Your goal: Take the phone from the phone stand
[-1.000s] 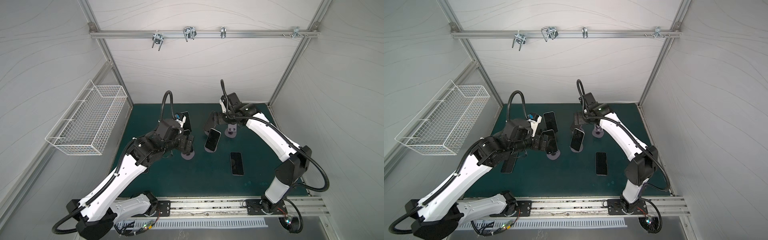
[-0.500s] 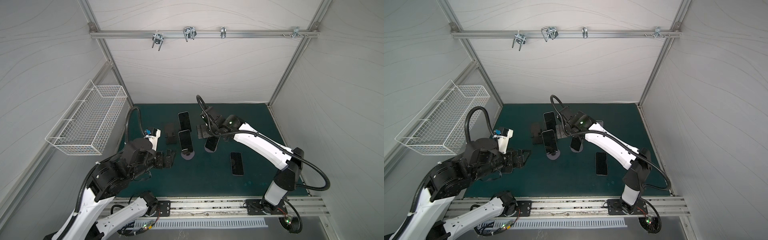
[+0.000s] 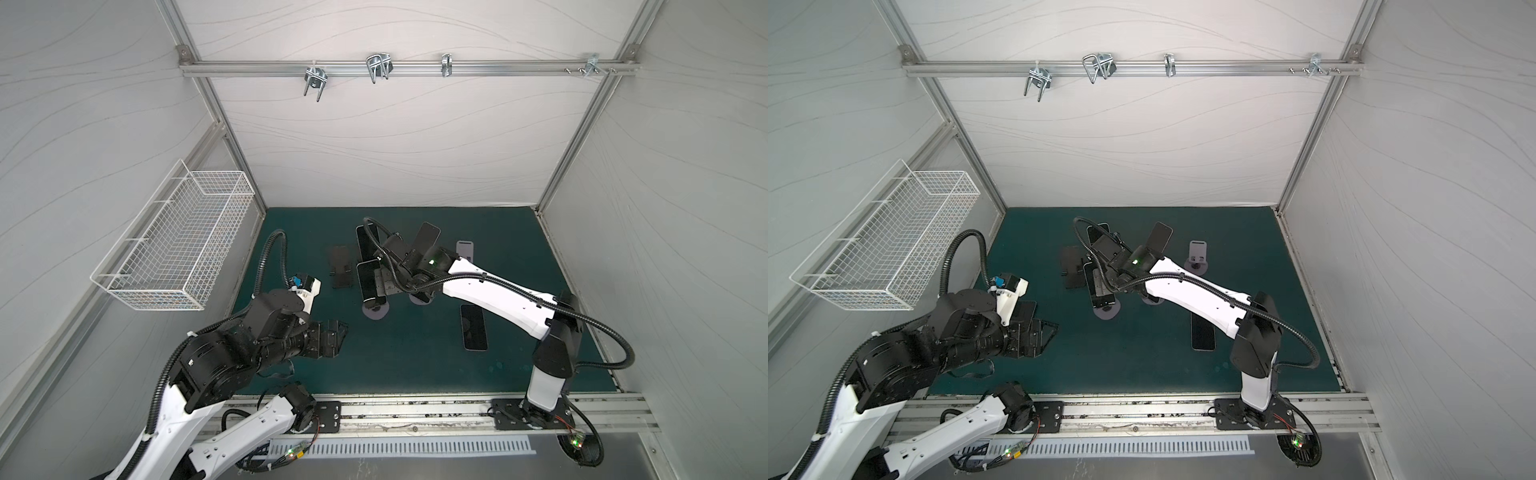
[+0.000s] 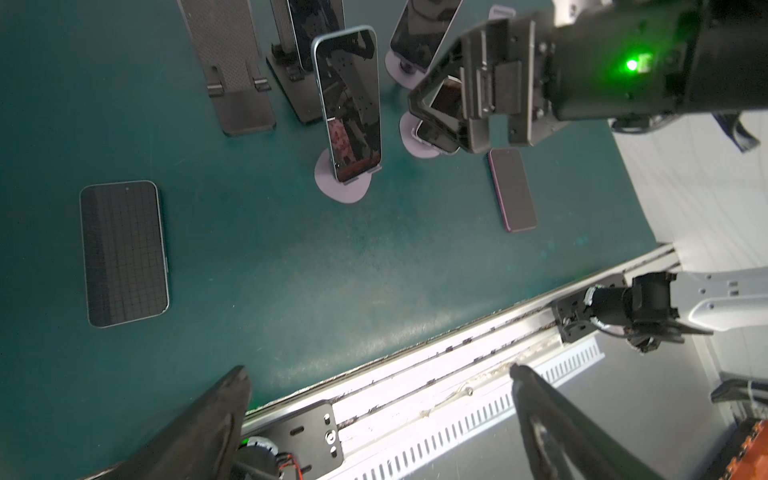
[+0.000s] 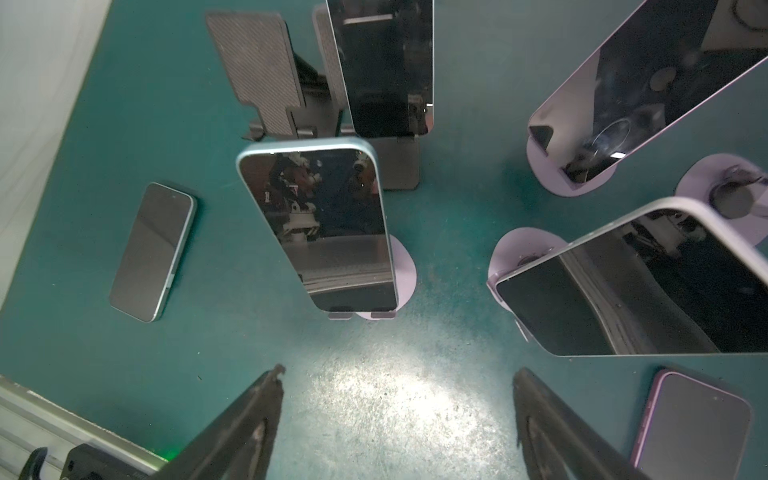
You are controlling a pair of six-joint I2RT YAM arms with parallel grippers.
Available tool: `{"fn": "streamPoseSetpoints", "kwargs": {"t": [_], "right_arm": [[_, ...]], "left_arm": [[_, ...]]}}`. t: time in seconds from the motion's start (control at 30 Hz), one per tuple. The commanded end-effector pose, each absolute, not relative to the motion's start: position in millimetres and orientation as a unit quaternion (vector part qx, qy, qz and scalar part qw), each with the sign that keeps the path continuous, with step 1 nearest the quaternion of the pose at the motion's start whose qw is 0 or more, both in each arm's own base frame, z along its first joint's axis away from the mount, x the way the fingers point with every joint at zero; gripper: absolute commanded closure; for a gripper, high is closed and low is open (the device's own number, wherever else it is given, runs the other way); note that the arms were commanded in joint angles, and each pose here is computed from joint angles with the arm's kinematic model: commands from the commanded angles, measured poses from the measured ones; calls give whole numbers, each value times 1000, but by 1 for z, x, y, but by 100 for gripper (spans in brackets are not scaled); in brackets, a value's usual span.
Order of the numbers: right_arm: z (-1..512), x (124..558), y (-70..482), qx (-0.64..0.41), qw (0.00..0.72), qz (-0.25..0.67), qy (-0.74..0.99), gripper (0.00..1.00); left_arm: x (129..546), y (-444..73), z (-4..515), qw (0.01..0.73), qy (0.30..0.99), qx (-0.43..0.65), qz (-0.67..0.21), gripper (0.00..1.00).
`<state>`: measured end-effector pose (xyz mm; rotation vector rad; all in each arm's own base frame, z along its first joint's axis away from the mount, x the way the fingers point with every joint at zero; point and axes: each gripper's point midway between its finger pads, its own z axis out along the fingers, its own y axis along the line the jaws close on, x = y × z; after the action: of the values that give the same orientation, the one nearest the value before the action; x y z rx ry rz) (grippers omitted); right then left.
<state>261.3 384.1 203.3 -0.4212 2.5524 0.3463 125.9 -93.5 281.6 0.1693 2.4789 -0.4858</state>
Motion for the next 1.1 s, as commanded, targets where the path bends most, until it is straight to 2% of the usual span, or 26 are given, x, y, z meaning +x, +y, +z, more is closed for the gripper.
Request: {"fn": "streamPoseSetpoints", "kwargs": {"t": [0.0, 0.27, 0.5, 1.07], "right_arm": [[199, 260, 399, -145, 255, 146, 945, 12], [185, 263, 416, -157, 250, 147, 944, 12], [179, 266, 431, -172, 248, 153, 941, 9], [160, 279, 443, -177, 248, 130, 944, 3]], "left_arm": [[122, -95, 277, 287, 937, 93, -177, 1], [115, -101, 258, 264, 938, 137, -176, 1], [119, -96, 248, 292, 931, 136, -170, 1], [126, -101, 248, 282, 933, 159, -154, 1]]}}
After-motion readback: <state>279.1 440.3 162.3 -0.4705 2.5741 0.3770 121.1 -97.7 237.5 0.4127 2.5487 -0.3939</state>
